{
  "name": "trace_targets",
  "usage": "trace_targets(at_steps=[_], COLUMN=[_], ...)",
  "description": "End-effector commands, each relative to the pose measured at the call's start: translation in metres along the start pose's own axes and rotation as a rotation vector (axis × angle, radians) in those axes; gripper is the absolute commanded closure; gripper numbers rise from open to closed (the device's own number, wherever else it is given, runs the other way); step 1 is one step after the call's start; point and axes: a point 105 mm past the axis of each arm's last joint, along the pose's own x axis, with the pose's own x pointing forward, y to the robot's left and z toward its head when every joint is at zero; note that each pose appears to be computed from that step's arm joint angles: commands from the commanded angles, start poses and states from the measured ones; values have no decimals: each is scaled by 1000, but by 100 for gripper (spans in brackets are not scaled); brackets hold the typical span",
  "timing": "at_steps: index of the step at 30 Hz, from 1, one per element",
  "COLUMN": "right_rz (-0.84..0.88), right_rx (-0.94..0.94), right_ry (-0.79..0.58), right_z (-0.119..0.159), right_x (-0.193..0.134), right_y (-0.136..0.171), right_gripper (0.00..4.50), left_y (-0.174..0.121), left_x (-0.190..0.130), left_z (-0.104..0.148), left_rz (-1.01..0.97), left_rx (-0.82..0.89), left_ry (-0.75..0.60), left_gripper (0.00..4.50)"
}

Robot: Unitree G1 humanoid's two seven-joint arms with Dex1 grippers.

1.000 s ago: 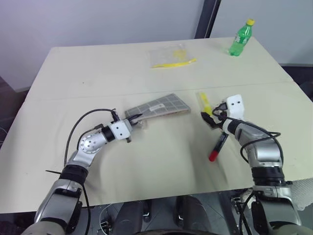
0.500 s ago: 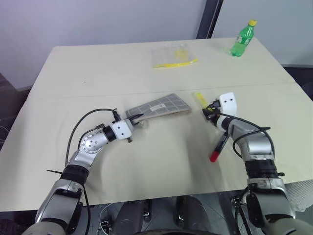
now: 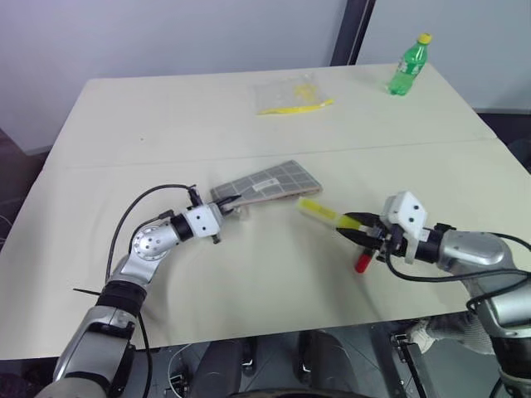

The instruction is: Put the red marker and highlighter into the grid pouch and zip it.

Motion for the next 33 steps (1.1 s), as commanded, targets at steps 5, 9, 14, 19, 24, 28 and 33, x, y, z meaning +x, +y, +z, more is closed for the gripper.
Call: trace_targets(at_steps=[5, 9, 14, 19, 24, 28, 33], right_rz=[-89, -45, 55, 88, 23, 0, 6], right_rx=[-103, -112, -113, -112, -130, -136, -236], right_ry=[15, -51, -94, -93, -54, -39, -10], right_z=[6, 24, 37, 40, 33, 27, 30], right_x=[19, 33, 35, 23, 24, 29, 46], right_y=[-18, -11, 6, 7, -7, -11, -8], right_gripper=[359, 359, 359, 359, 359, 359, 359], left_y=[-2, -5, -3, -1, -3, -4, -5], left_x=[-4, -4, -3, -3, -3, -3, -2], left_z=[5, 6, 5, 4, 4, 5, 11], left_rz=[-20, -43, -46, -50, -72, -97, -129], left_rx=[1, 9, 9, 15, 19, 20, 34], left_ry=[-22, -23, -20, -14, -18, -28, -55], left_gripper=[450, 450, 450, 450, 450, 450, 450])
